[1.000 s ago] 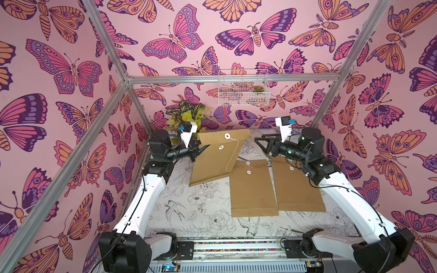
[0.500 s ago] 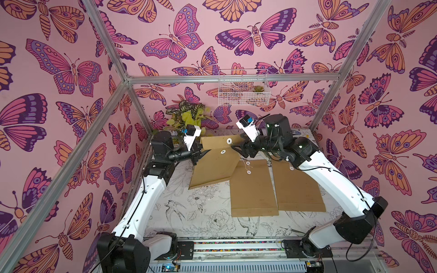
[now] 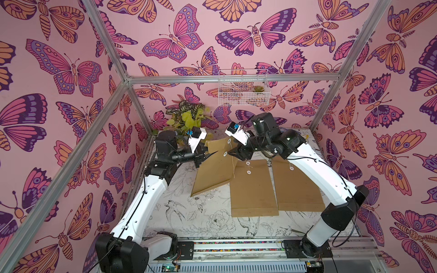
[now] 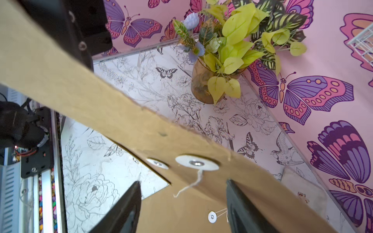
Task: Close the mouth of the file bag
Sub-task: Adjust the file bag.
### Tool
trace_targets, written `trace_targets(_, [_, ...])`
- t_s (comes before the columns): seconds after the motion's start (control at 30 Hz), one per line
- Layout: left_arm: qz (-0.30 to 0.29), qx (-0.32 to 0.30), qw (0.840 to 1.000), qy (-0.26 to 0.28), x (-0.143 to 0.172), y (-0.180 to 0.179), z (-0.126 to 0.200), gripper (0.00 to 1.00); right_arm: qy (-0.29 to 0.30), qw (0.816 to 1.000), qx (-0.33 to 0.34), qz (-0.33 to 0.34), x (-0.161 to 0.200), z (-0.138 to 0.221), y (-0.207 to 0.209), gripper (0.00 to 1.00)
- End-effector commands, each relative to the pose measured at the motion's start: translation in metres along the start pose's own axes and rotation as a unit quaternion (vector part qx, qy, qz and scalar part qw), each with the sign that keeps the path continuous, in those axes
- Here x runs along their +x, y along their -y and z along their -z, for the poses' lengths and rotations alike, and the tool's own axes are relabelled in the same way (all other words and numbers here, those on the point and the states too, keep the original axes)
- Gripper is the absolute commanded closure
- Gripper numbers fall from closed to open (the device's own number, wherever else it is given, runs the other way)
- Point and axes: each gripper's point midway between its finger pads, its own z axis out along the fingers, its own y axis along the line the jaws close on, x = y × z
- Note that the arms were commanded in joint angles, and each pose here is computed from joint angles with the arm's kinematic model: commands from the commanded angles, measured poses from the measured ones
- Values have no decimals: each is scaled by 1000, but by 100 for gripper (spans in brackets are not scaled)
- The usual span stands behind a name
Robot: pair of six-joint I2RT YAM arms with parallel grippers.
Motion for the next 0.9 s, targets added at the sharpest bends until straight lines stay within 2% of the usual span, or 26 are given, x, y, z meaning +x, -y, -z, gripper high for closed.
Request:
trace_targets(0.0, [-22, 10, 1000, -6, -4, 9, 1, 100, 3, 999, 8, 44, -6, 22, -4, 32])
trace_targets(0.13, [-22, -9, 1000, -18, 2, 2, 1, 100, 14, 998, 22, 56, -10, 39, -4, 31])
trace_targets(0.3, [-24, -11, 999, -21, 2, 1, -1, 100, 13, 998, 24, 61, -13, 45, -5, 32])
trace_targets(0.67, [-38, 21, 998, -33, 6, 21, -7, 100, -19, 996, -11, 85, -10, 18, -9, 32])
trace_targets(0.8, [-50, 26, 998, -33, 2, 24, -7, 100, -30, 994, -45, 95, -2, 12, -20, 37])
trace_targets(0.87, [-55, 27, 998, -31, -1, 25, -8, 100, -36, 993, -58, 99, 2, 10, -24, 44])
